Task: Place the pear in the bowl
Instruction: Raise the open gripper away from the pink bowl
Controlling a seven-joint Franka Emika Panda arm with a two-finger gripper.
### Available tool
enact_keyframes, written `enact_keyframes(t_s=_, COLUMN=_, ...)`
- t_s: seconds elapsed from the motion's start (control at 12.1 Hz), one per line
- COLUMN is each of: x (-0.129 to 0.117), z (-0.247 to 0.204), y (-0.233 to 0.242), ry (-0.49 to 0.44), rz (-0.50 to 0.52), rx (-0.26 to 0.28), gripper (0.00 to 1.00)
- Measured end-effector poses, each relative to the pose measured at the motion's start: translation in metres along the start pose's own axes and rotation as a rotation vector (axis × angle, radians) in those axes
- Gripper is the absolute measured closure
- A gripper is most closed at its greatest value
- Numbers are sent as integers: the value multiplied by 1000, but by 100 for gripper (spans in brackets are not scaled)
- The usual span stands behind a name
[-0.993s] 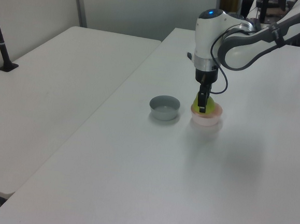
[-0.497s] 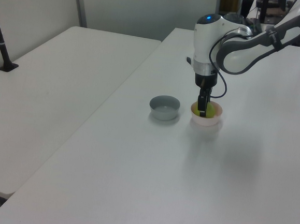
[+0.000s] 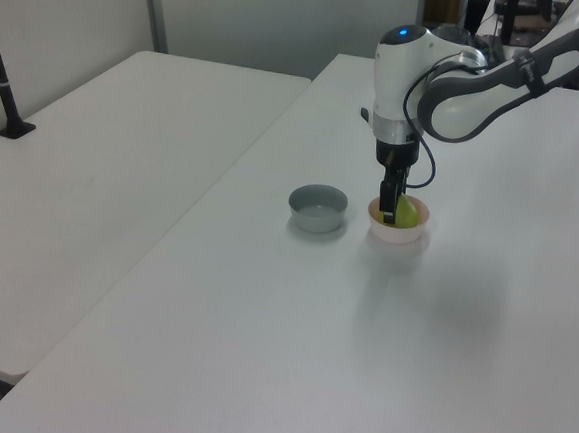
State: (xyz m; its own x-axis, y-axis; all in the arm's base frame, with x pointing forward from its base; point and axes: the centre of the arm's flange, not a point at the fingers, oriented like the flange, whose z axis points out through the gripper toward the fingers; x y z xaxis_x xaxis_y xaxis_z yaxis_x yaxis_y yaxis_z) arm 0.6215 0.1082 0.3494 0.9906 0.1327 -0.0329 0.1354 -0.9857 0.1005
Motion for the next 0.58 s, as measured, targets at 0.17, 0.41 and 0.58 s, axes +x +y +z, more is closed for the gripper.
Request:
enact_keyframes(t_s=0.17, x=1, z=-26, y=3, ry=20, rz=7, rx=-1, gripper=0)
enact_keyframes(t_s=0.41, x=-1, z=-85, y=11, ry=4, rz=21, rx=-8, gripper=0)
enact_keyframes(t_s=0.58, x=-8, z=-128, y=17, ry=-4, rz=32, rx=-12, gripper=0)
